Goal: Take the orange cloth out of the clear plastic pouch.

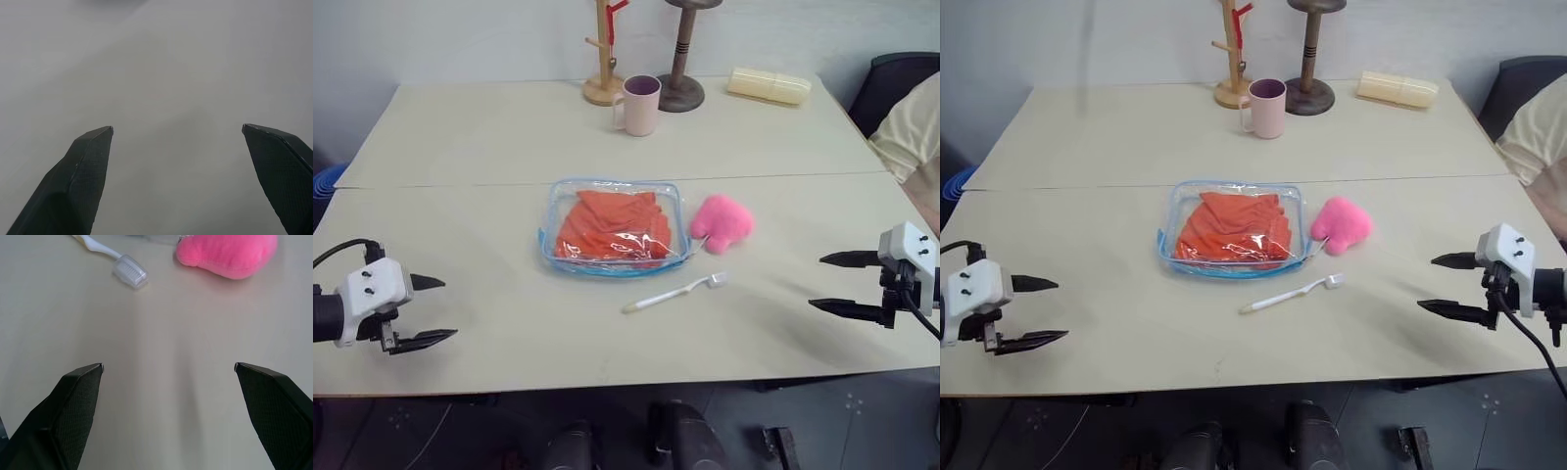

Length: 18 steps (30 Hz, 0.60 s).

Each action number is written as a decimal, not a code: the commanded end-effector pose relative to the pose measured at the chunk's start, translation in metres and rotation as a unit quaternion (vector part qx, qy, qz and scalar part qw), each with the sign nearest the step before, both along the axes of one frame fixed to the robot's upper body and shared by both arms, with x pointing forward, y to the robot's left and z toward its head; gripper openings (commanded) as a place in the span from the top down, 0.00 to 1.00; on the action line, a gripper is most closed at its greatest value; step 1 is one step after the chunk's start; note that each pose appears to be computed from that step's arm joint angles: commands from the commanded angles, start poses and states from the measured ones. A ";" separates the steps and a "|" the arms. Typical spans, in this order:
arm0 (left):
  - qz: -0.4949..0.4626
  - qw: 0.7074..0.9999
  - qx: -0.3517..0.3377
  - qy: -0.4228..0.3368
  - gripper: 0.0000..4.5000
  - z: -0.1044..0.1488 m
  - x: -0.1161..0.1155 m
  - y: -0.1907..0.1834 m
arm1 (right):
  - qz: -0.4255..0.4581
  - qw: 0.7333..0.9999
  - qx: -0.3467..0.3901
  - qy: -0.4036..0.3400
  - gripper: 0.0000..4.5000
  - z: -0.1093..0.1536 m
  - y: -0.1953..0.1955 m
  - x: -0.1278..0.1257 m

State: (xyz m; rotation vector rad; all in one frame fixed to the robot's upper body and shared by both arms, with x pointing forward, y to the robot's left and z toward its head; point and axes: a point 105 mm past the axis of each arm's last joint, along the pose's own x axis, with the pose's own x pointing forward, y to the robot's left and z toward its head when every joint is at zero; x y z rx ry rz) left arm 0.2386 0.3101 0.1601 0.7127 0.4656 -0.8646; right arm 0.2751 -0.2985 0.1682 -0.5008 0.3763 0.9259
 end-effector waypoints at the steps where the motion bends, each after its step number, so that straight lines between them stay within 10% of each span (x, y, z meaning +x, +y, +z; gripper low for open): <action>1: -0.005 1.000 0.003 -0.010 0.01 0.005 0.000 0.001 | -0.002 1.000 0.004 -0.022 0.00 0.011 -0.002 -0.001; 18: -0.012 0.999 -0.038 -0.018 0.01 0.004 0.008 -0.019 | -0.008 0.999 -0.022 -0.038 0.00 0.008 -0.001 0.003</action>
